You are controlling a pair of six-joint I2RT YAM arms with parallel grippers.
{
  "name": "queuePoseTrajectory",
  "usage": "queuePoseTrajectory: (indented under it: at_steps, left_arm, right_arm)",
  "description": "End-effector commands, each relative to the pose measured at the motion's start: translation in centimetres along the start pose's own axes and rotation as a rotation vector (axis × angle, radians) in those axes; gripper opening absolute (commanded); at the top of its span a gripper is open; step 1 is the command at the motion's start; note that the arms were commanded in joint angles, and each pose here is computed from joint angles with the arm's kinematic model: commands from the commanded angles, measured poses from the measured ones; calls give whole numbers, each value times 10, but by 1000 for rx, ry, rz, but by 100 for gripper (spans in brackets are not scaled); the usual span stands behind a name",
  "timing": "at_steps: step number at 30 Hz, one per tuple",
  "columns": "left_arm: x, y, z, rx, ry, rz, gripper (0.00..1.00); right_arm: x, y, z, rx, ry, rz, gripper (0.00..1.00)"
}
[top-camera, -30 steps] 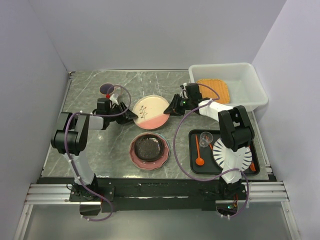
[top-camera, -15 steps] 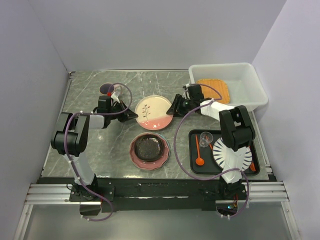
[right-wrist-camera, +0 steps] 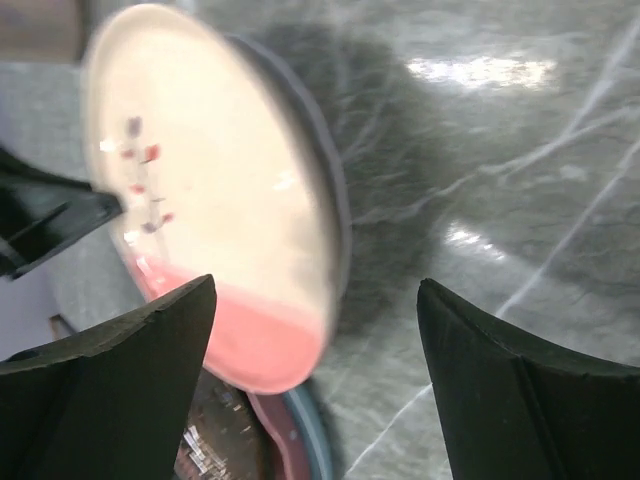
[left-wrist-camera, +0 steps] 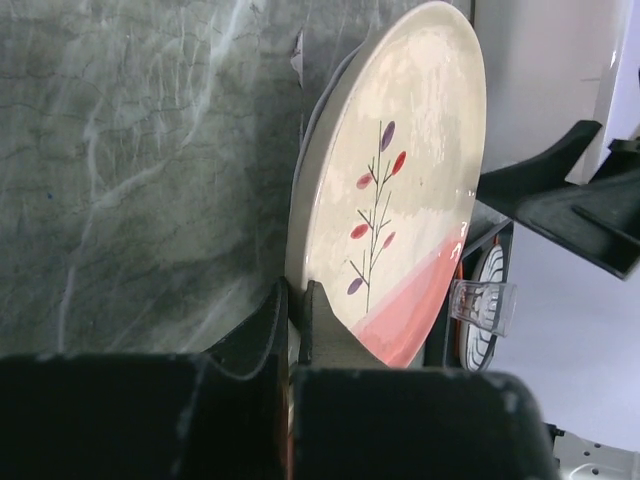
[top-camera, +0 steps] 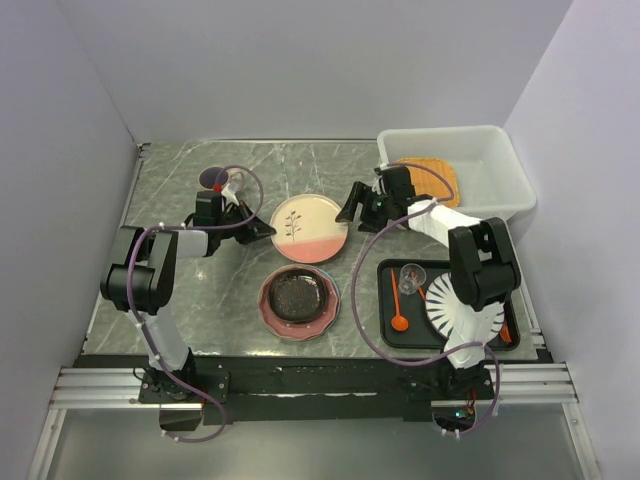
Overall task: Place the plates into the plastic bin on the countertop
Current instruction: Pick up the plate at the center of the board.
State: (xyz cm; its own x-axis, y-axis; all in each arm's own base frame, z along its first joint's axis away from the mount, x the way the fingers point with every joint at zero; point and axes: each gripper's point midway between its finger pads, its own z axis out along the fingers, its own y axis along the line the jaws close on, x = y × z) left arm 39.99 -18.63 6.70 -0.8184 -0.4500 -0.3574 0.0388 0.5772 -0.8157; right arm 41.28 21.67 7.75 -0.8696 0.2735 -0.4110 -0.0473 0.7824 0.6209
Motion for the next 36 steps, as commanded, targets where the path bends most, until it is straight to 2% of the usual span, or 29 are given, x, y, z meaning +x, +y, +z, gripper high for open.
queuePoseTrajectory:
  at_steps: [1, 14, 28, 32, 36]
  left_arm:
    - [-32, -65, -17, 211, -74, 96, 1]
    - [-36, -77, -36, 352, -79, 34, 1]
    - [-36, -83, -41, 353, -79, 61, 1]
    - [-34, -85, -43, 364, -78, 66, 1]
    - [-33, -89, -46, 384, -70, 84, 1]
  right_arm:
    - [-17, 24, -25, -77, -80, -46, 89]
    - [-1, 25, -19, -162, -15, 14, 89]
    - [-6, 56, -27, -340, -27, 22, 88]
    - [-7, 57, -24, -352, -24, 35, 85]
    - [-7, 59, -22, -363, -16, 37, 76]
